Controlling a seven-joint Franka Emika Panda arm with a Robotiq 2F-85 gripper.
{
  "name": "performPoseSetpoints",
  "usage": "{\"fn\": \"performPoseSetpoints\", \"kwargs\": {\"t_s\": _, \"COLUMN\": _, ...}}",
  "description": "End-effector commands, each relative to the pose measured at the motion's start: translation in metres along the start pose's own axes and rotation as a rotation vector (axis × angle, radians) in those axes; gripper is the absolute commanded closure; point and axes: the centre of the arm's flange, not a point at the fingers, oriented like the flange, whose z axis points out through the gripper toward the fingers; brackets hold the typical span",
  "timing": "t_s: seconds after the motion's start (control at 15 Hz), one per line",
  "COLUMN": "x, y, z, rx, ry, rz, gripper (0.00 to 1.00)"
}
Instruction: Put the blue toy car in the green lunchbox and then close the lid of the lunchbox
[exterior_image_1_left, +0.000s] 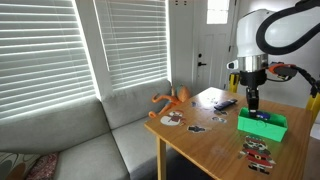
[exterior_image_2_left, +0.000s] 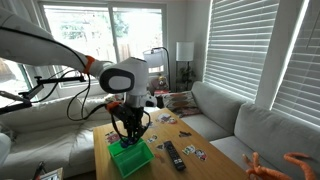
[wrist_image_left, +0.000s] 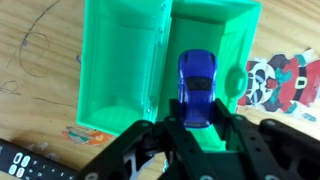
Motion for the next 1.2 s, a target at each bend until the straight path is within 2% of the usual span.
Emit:
{"fn": "performPoseSetpoints", "kwargs": {"t_s": 0.0, "x": -0.001, "y": 0.000, "z": 0.012, "rx": 0.016, "ry": 0.025, "rz": -0.012, "gripper": 0.89}}
{"fn": "performPoseSetpoints", "kwargs": {"t_s": 0.07, "x": 0.000, "y": -0.001, "z": 0.013, "rx": 0.014, "ry": 0.025, "rz": -0.008, "gripper": 0.89}}
{"fn": "performPoseSetpoints", "kwargs": {"t_s": 0.13, "x": 0.001, "y": 0.000, "z": 0.014, "rx": 0.012, "ry": 0.023, "rz": 0.006, "gripper": 0.84}}
{"fn": "performPoseSetpoints", "kwargs": {"t_s": 0.2, "x": 0.001, "y": 0.000, "z": 0.013, "rx": 0.015, "ry": 0.026, "rz": 0.004, "gripper": 0.69}}
{"fn": "performPoseSetpoints", "kwargs": {"t_s": 0.27, "x": 0.002, "y": 0.000, "z": 0.012, "rx": 0.014, "ry": 0.027, "rz": 0.003, "gripper": 0.39}}
{"fn": "performPoseSetpoints", "kwargs": {"t_s": 0.4, "x": 0.001, "y": 0.000, "z": 0.009, "rx": 0.021, "ry": 0.029, "rz": -0.001, "gripper": 0.33}}
{"fn": "performPoseSetpoints", "kwargs": {"t_s": 0.47, "x": 0.000, "y": 0.000, "z": 0.008, "rx": 0.028, "ry": 0.033, "rz": 0.002, "gripper": 0.75}}
{"fn": "performPoseSetpoints", "kwargs": {"t_s": 0.53, "x": 0.001, "y": 0.001, "z": 0.008, "rx": 0.035, "ry": 0.033, "rz": 0.007, "gripper": 0.71}}
{"fn": "performPoseSetpoints", "kwargs": {"t_s": 0.6, "x": 0.001, "y": 0.000, "z": 0.007, "rx": 0.040, "ry": 0.034, "rz": 0.008, "gripper": 0.72}}
{"fn": "performPoseSetpoints", "kwargs": {"t_s": 0.87, "x": 0.002, "y": 0.000, "z": 0.002, "rx": 0.052, "ry": 0.048, "rz": 0.013, "gripper": 0.99}}
{"fn": "performPoseSetpoints", "kwargs": {"t_s": 1.0, "x": 0.000, "y": 0.001, "z": -0.002, "rx": 0.053, "ry": 0.057, "rz": 0.014, "gripper": 0.98}}
{"fn": "performPoseSetpoints", "kwargs": {"t_s": 1.07, "x": -0.002, "y": 0.001, "z": -0.006, "rx": 0.053, "ry": 0.064, "rz": 0.017, "gripper": 0.76}}
{"fn": "performPoseSetpoints", "kwargs": {"t_s": 1.13, "x": -0.004, "y": 0.001, "z": -0.010, "rx": 0.051, "ry": 0.069, "rz": 0.017, "gripper": 0.72}}
